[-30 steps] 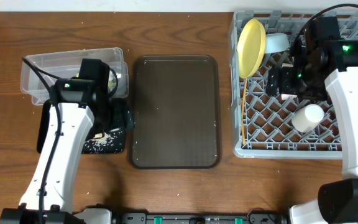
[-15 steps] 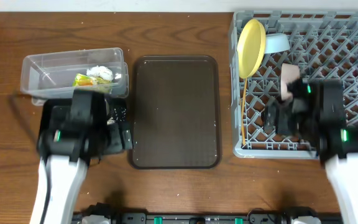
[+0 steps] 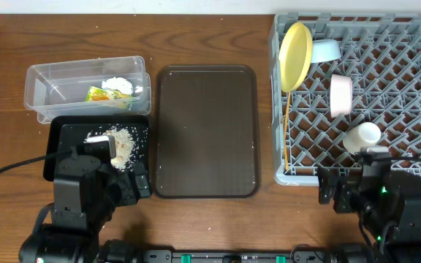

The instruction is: Sort waste into correct bins and load items into the dishwasher rack

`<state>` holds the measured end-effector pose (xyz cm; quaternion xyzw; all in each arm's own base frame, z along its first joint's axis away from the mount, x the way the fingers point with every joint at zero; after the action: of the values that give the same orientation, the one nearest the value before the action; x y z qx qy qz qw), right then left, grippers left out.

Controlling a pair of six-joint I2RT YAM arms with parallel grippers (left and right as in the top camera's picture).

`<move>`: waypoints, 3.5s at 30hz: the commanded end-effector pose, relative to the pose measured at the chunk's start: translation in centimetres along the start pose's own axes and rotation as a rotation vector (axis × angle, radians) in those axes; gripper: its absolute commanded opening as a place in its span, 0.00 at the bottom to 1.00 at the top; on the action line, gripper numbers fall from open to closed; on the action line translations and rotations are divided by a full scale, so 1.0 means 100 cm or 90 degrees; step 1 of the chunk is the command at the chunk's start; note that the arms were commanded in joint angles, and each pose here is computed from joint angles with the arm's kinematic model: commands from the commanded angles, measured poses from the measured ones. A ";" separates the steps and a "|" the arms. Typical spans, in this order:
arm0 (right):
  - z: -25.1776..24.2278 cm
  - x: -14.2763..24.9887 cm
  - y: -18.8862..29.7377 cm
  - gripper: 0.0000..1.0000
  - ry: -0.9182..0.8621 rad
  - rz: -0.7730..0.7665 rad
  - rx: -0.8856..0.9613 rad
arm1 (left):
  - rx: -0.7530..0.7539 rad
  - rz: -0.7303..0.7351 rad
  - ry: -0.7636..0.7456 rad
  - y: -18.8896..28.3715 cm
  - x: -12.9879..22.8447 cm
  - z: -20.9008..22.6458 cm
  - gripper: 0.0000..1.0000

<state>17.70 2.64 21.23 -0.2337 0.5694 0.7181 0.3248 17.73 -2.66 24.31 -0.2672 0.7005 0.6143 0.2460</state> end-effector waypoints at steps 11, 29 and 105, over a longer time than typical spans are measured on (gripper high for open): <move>-0.008 0.029 0.000 0.99 -0.008 0.076 0.023 | 0.002 0.007 -0.007 -0.003 0.003 0.000 1.00; -0.008 -0.001 -0.006 0.99 0.063 -0.222 -0.017 | 0.002 0.007 -0.007 -0.003 0.003 0.000 1.00; -0.015 0.004 -0.071 0.99 0.105 -0.418 -0.048 | -0.055 -0.273 -0.034 -0.048 0.022 0.033 1.00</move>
<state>22.55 2.23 15.88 -0.4701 0.4587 0.5774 0.4850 18.76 -0.40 20.71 -0.3864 0.6178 0.5880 0.3512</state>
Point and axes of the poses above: each gripper's point midway between its finger pads, its own y axis back along the fingers, its own z axis along the line the jaws close on, x = y × z, the point moved 2 cm from there along y, back along the fingers, and after that the axes turned 7 degrees about -y, right-handed, at the moved point
